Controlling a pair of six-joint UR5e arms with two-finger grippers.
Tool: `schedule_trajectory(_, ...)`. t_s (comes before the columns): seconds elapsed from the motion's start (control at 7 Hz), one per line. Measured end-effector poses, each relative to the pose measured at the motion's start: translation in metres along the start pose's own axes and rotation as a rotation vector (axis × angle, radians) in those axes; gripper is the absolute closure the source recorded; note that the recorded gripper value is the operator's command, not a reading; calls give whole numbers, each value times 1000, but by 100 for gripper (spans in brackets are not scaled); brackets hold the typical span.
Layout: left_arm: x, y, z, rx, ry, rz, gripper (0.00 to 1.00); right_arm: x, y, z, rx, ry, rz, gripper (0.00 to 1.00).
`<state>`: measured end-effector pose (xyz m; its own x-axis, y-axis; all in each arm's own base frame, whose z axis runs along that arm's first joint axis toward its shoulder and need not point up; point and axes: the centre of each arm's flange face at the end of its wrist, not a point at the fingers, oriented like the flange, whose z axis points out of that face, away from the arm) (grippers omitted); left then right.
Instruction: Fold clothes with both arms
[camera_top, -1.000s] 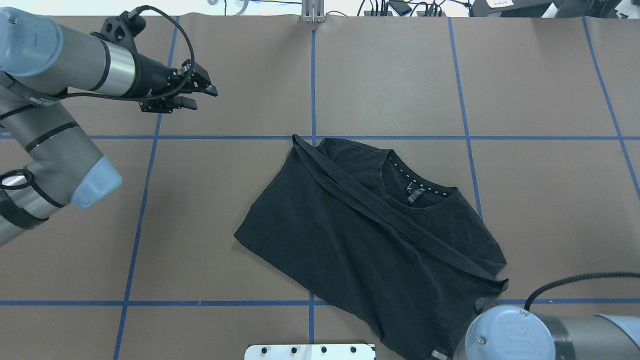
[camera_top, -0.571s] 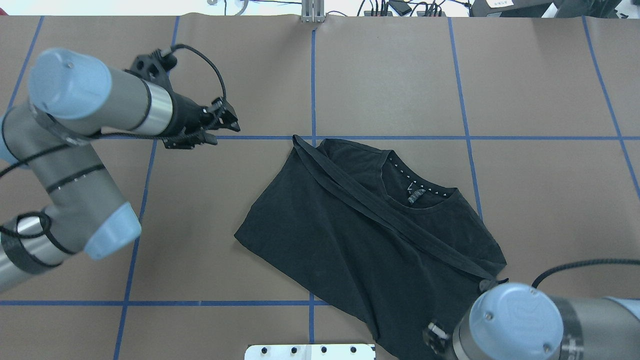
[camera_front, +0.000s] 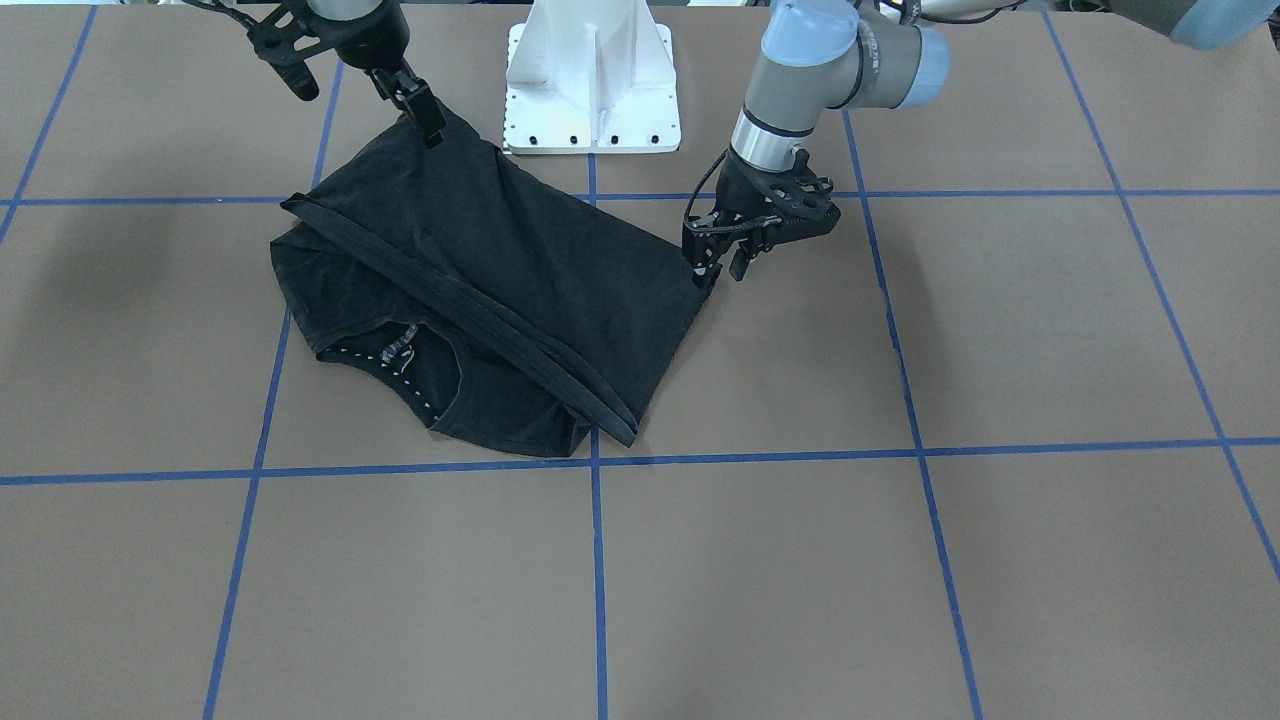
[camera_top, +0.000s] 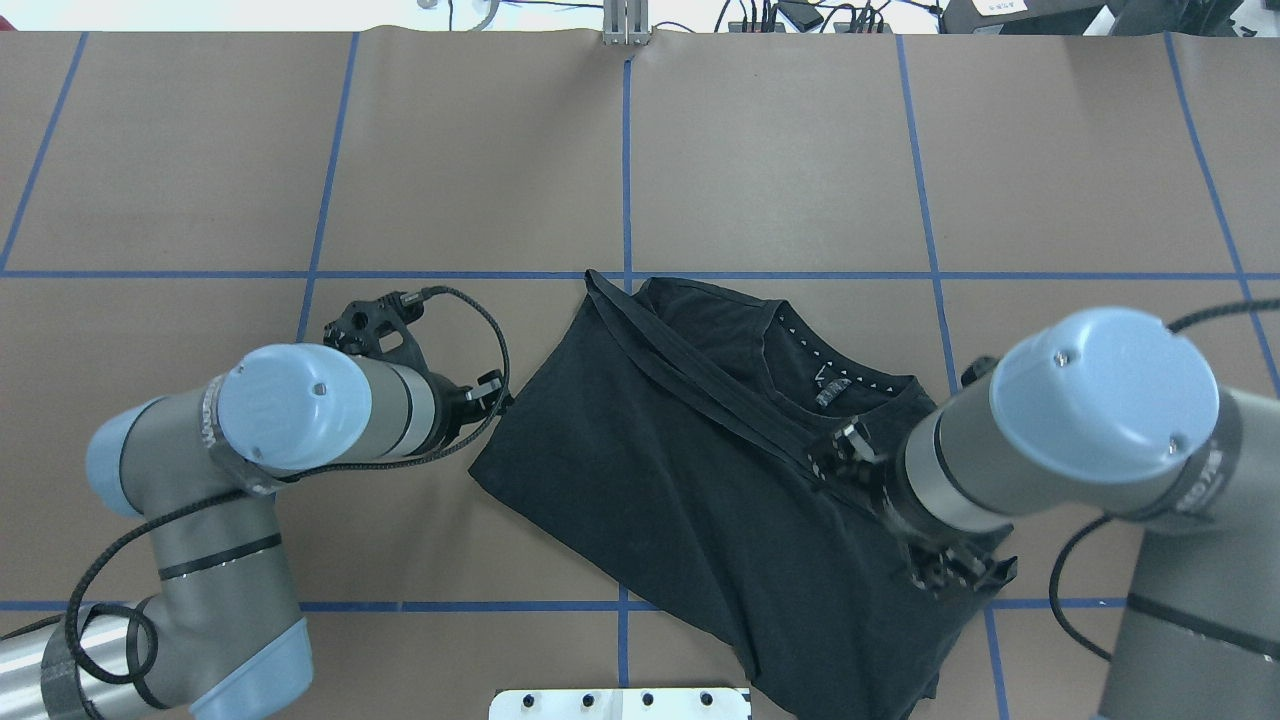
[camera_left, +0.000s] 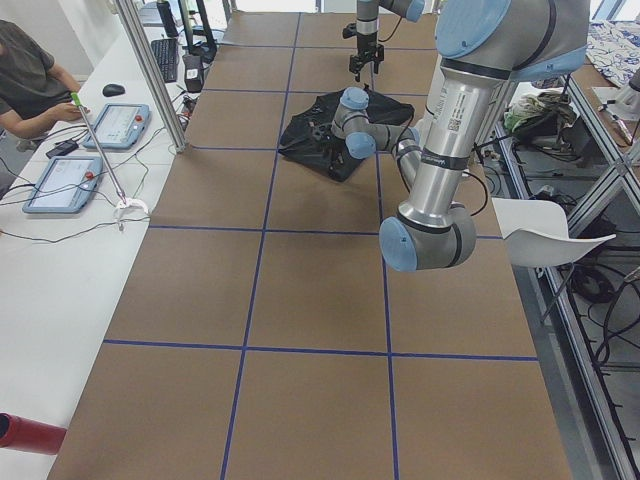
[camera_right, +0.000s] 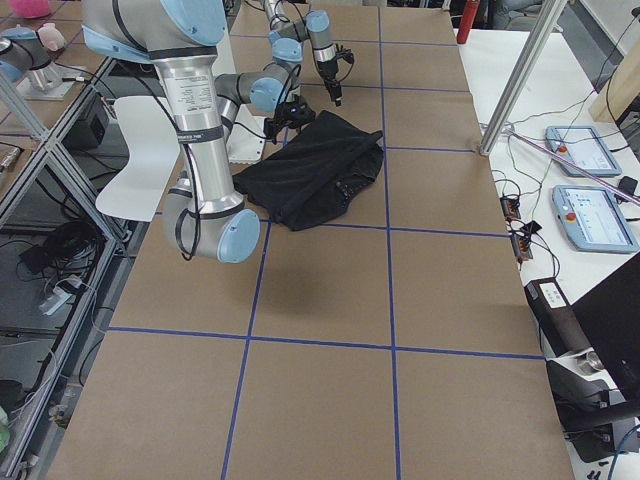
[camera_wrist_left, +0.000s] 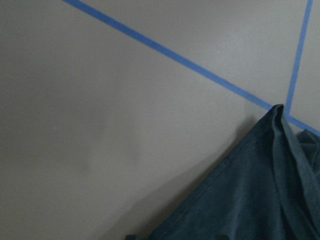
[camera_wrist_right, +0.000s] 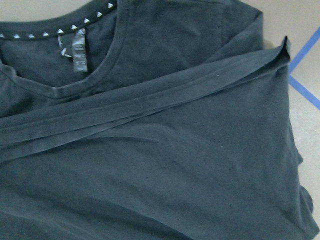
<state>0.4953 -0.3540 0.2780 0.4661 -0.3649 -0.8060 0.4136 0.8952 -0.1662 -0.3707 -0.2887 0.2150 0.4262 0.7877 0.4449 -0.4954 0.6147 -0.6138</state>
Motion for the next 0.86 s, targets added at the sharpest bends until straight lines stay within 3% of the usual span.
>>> schedule_trajectory(0.29, -16, 18, 13, -16, -43, 5, 39, -52, -21, -8, 41, -56, 0, 0)
schedule_trajectory(0.86, -8, 38, 17, -45, -41, 7, 39, -88, -38, 1, 82, -54, 26, 0)
